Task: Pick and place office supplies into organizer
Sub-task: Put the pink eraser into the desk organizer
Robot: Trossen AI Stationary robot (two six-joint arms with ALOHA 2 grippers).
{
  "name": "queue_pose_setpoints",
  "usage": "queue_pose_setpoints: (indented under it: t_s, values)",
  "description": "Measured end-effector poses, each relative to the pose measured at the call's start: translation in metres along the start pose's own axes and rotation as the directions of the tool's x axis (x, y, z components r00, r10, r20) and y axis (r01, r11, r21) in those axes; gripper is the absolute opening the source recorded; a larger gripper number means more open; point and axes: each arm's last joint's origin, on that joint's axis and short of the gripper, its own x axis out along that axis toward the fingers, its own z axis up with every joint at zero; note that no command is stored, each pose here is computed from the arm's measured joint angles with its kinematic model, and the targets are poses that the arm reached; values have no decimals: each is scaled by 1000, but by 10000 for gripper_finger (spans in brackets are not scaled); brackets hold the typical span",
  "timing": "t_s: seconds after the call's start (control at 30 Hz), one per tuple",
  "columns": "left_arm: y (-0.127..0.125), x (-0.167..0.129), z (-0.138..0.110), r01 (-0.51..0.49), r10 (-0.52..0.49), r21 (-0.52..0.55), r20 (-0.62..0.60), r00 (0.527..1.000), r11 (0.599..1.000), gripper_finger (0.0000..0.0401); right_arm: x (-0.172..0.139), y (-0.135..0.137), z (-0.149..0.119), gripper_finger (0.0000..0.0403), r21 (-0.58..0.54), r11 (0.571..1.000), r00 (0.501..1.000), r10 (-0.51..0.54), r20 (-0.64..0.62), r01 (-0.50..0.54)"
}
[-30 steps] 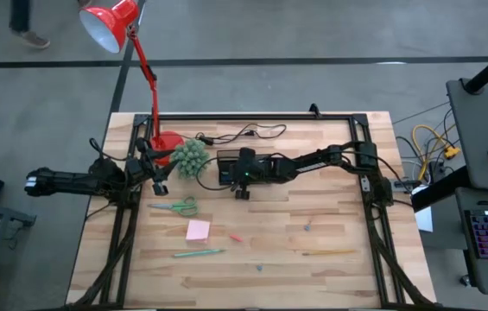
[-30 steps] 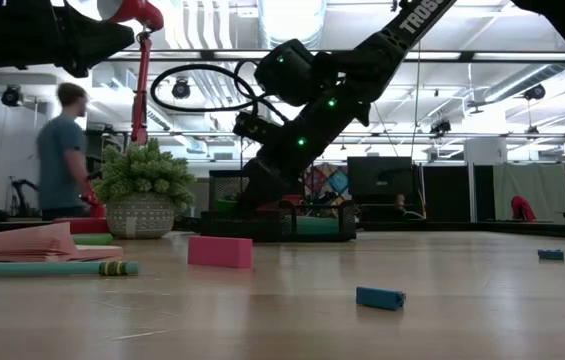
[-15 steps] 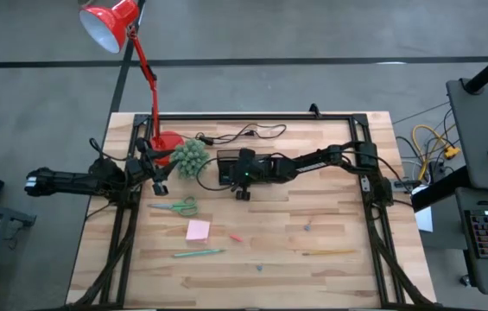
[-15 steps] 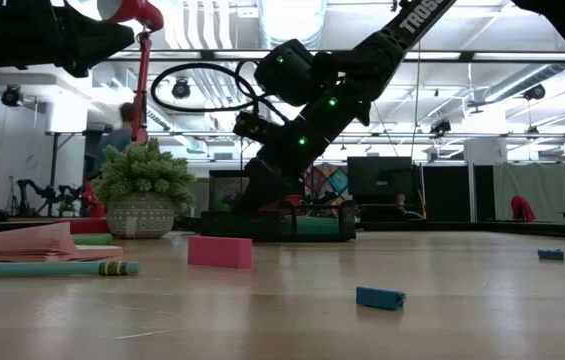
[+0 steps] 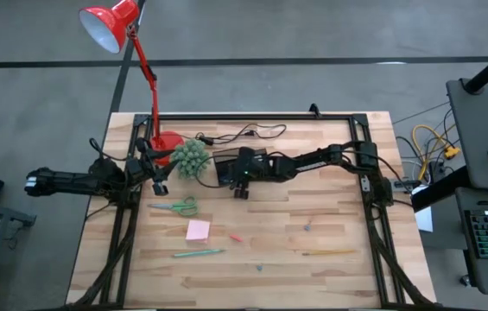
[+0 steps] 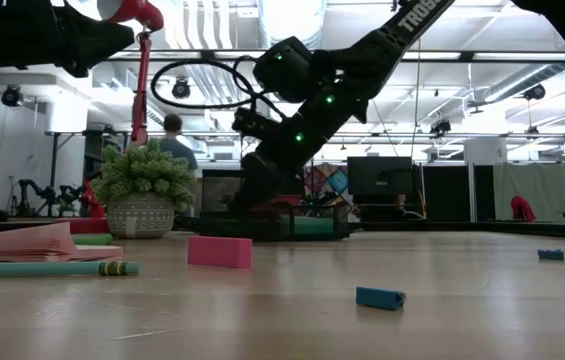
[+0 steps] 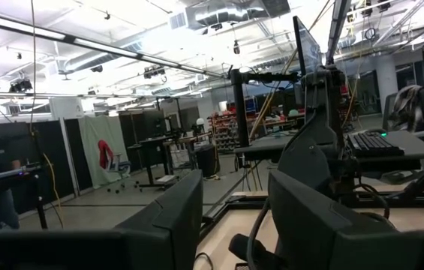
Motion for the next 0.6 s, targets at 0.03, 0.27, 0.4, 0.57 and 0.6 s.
queue_pose_setpoints:
  t_s: [0.03, 0.27, 0.4, 0.57, 0.6]
  values:
    - [0, 0, 0, 1, -1, 0, 0, 1000, 1000, 139, 0, 0, 2, 173, 7, 1000, 1000, 2, 5, -2]
    - [0, 0, 0, 0, 0, 0, 0, 1000, 1000, 139, -2, -1, 8, 167, 48, 999, 1000, 3, 1, -3]
    - [0, 0, 0, 0, 0, 0, 0, 1000, 1000, 139, -2, -1, 9, 162, 73, 997, 1000, 5, 0, -5]
    - [0, 0, 0, 0, 0, 0, 0, 1000, 1000, 139, -6, 3, 12, 159, 71, 997, 1000, 12, 12, -13]
    - [0, 0, 0, 0, 0, 0, 0, 1000, 1000, 139, -8, 4, 13, 160, 80, 997, 1000, 15, 15, -16]
